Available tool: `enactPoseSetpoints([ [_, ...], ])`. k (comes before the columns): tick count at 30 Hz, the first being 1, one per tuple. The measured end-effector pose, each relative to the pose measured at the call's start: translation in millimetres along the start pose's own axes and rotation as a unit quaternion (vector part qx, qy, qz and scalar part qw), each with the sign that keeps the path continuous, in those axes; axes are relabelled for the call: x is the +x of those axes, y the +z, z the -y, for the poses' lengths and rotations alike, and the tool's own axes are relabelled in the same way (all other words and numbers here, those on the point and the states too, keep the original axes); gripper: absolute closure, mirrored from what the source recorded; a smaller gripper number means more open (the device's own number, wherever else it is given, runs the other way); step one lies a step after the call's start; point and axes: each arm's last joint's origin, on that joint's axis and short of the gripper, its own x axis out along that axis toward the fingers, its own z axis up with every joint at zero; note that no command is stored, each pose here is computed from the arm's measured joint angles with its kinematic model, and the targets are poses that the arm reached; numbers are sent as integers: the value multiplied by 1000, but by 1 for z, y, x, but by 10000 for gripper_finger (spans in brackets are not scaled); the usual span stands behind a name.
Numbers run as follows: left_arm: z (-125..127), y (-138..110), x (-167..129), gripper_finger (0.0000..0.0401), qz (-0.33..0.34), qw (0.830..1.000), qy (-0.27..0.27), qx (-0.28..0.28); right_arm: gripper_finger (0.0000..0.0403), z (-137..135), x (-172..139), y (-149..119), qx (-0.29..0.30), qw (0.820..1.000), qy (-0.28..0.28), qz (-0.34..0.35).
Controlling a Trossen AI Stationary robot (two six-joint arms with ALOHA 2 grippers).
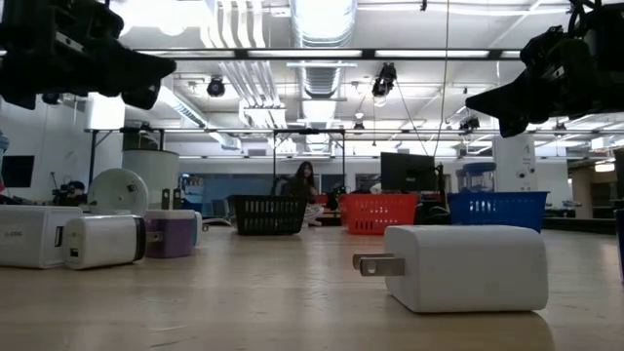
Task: Pick & Place Office items
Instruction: Put the light blue hourglass into the blue bin
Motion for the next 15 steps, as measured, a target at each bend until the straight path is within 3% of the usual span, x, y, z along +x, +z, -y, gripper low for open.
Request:
enactPoseSetpoints([
  [15, 3, -9, -6, 399, 22, 1000, 3, 8, 394, 0, 0, -1, -1, 1000, 0, -2],
])
